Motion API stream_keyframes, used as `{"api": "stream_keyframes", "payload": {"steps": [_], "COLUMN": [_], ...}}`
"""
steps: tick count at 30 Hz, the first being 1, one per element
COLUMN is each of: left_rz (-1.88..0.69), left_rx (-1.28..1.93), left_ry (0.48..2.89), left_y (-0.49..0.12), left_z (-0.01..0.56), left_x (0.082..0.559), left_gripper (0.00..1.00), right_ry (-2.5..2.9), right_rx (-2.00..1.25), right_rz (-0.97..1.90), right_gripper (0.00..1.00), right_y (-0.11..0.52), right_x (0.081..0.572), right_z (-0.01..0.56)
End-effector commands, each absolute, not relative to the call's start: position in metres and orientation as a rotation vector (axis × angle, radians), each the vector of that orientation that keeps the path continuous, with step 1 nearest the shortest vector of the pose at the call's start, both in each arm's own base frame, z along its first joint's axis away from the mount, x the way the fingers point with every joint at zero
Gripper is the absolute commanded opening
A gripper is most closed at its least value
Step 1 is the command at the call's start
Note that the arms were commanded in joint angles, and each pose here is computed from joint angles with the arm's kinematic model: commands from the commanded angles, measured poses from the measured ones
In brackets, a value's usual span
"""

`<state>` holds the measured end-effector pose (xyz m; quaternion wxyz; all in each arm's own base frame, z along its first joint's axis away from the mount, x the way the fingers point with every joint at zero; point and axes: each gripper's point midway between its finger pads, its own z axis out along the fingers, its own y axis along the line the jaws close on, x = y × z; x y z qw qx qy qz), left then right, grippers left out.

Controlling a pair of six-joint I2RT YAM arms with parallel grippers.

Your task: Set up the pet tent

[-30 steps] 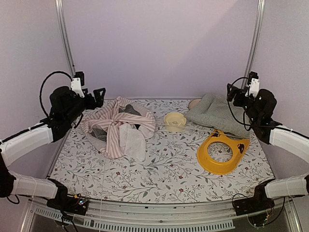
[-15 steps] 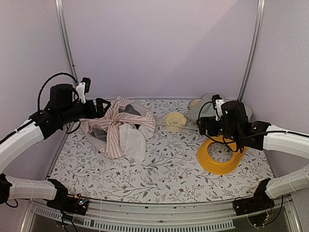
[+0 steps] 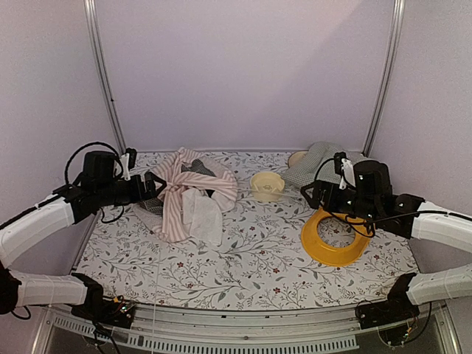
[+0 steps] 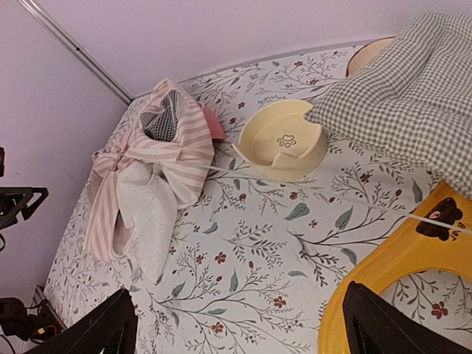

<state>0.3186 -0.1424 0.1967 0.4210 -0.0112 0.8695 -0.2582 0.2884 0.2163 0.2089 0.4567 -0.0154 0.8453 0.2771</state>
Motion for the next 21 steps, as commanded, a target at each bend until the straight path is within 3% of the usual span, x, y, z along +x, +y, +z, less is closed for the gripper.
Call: {"api": "stream_keyframes", "payload": {"steps": [1,6,12,21], "left_rz": [-0.671,-0.658,-0.66,-0.752], "left_rx": [-0.088,-0.117,-0.143,-0.176], "left_ry": [2.22,2.191,2.227,2.277], "left_y": [-0.138,-0.129,-0.126,-0.127], "left_z": [0.173,0.151,0.143,0.121], "left_x": [0.302,0.292,0.281,0.243], "left_gripper": [0.99,0.97,0.92,0.88], "right_ry": [2.121,2.225,2.269,1.963], "right_rx": [-0.174,-0.319,-0.365,-0.275], "right_rz": [0.997,1.042,1.012,0.78], "right_gripper": [0.99,0.99,0.98,0.99], "right_y": [0.267,0.323,0.345,0.312], "right_x": [0.264,0.226,0.209,0.26], "right_z": [0.201,0.165,0.151,0.246]}}
